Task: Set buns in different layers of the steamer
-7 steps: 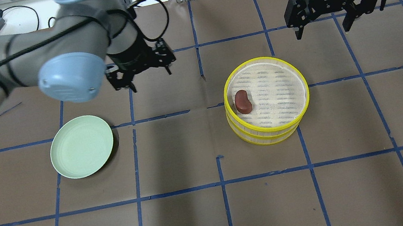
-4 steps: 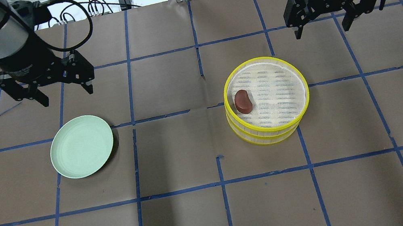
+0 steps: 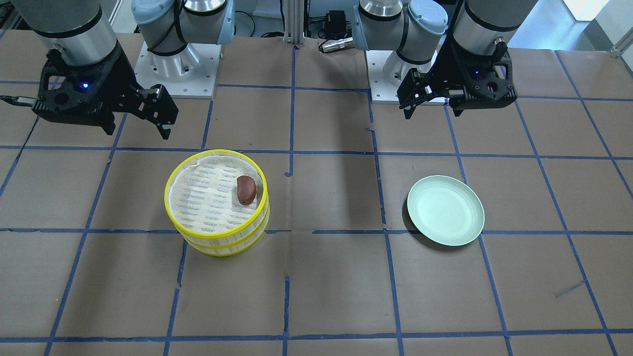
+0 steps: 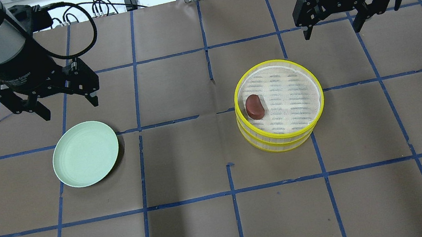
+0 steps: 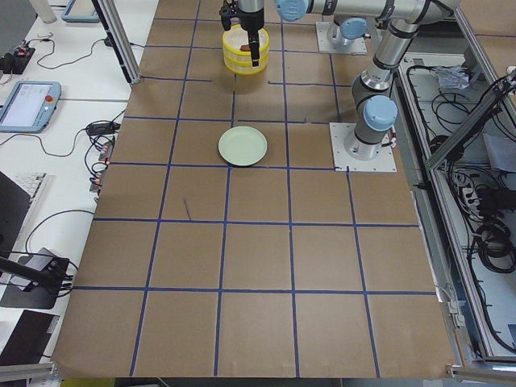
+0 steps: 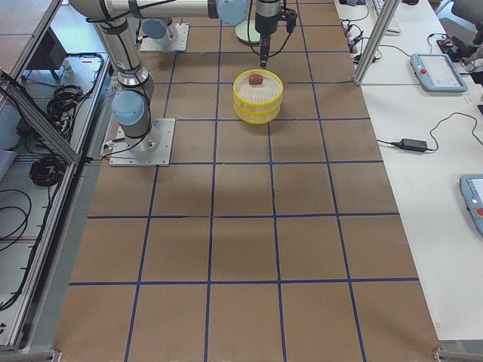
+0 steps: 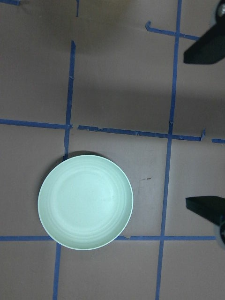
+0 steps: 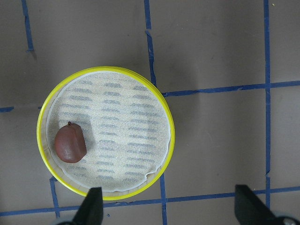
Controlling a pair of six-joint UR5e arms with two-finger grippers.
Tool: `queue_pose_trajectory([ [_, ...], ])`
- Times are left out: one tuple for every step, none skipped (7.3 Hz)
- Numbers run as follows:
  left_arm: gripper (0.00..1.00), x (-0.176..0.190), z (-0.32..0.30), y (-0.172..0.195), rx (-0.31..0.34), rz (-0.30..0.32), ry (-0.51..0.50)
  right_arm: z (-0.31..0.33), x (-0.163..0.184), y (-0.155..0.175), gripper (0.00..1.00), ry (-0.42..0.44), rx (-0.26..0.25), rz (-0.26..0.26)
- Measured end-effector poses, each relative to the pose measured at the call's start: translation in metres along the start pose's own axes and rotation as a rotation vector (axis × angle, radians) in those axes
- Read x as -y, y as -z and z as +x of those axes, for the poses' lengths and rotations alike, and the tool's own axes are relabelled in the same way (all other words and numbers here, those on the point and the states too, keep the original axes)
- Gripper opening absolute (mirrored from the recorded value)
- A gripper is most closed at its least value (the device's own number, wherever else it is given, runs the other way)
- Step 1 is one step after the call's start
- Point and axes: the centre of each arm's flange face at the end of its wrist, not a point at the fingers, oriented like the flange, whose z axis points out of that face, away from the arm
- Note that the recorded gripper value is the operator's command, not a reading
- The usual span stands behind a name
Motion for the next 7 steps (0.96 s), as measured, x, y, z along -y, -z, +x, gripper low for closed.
queue_pose_trajectory([
  [1.0, 0.0, 0.01, -0.01, -0.014, -0.022, -0.013, -0.002, -0.001, 0.001, 1.0, 0.002, 0.012, -0.004],
  [1.0, -0.001, 0.017, -0.016, -0.016, -0.031, -0.026, -0.005, -0.003, 0.001, 1.0, 0.007, 0.016, -0.014],
  [1.0, 0.001, 0.021, -0.019, -0.019, -0.024, -0.03, -0.006, -0.004, 0.001, 1.0, 0.009, 0.017, -0.022],
  [1.0, 0.005, 0.023, -0.016, -0.025, 0.015, -0.031, -0.008, -0.006, 0.0, 1.0, 0.012, 0.016, -0.034],
  [1.0, 0.011, 0.024, -0.013, -0.029, 0.061, -0.031, -0.009, -0.008, -0.002, 1.0, 0.015, 0.013, -0.049],
  [1.0, 0.015, 0.026, -0.013, -0.029, 0.08, -0.03, -0.011, -0.01, -0.003, 1.0, 0.019, 0.011, -0.056],
  [1.0, 0.016, 0.028, -0.014, -0.029, 0.085, -0.03, -0.012, -0.01, -0.004, 1.0, 0.022, 0.008, -0.06],
])
